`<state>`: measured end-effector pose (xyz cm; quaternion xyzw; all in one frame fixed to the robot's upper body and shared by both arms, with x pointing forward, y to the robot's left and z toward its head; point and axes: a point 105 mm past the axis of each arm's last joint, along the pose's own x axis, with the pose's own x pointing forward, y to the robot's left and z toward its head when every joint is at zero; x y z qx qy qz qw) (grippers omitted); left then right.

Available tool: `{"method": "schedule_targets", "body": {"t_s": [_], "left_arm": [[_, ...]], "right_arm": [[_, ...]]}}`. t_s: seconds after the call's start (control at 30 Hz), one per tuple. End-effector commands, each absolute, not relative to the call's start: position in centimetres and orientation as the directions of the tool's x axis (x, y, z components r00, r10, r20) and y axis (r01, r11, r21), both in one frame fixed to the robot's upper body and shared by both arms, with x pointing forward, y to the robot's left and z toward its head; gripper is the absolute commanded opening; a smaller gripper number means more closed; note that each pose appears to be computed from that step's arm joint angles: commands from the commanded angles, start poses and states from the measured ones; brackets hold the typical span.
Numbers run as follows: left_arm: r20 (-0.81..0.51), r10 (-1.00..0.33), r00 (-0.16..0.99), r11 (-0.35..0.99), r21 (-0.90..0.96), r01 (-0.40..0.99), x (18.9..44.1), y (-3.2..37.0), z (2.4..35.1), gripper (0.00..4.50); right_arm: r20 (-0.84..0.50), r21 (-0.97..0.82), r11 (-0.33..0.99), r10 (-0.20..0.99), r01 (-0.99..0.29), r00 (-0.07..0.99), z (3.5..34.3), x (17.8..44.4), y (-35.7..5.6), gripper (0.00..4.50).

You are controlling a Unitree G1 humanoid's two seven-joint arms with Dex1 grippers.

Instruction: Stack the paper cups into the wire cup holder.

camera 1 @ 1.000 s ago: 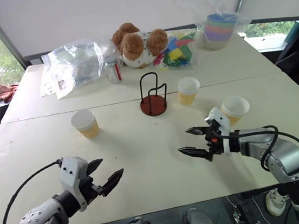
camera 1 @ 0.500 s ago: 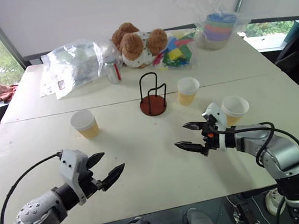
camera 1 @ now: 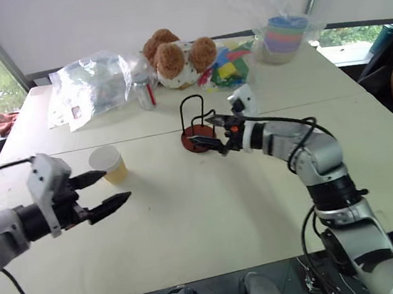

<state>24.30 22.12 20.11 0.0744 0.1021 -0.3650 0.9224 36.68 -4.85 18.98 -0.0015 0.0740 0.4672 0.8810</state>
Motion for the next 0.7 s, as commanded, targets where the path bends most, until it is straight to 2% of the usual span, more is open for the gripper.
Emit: {"method": "schedule_targets", "body": {"t_s": [0.03,0.27,0.43,0.5,0.57,0.7], "left_arm": [[-0.213,-0.642,0.736,0.741,0.073,0.668,24.1,22.7,21.0,4.49],[-0.246,-0.685,0.686,0.7,0.039,0.713,22.4,22.1,21.2,4.49],[-0.231,-0.664,0.711,0.721,0.053,0.691,22.7,22.4,21.5,4.49],[-0.23,-0.662,0.713,0.723,0.054,0.689,22.7,22.5,21.5,4.5],[-0.232,-0.658,0.716,0.726,0.055,0.686,22.7,22.6,21.4,4.5],[-0.24,-0.667,0.705,0.718,0.044,0.694,22.7,22.4,20.8,4.5]], "right_arm": [[-0.119,0.096,0.573,0.818,-0.814,0.563,19.2,37.2,-3.9,4.5],[-0.126,0.053,0.649,0.758,-0.759,0.64,18.2,39.8,-2.6,4.5],[-0.096,0.003,0.702,0.709,-0.712,0.699,18.1,41.4,-1.2,4.5],[-0.071,-0.029,0.71,0.7,-0.703,0.71,18.6,41.7,-0.9,3.98],[-0.053,-0.063,0.688,0.721,-0.723,0.691,19.0,41.3,-0.3,3.21],[-0.058,-0.089,0.658,0.746,-0.748,0.664,18.9,40.7,0.3,1.12]]}}
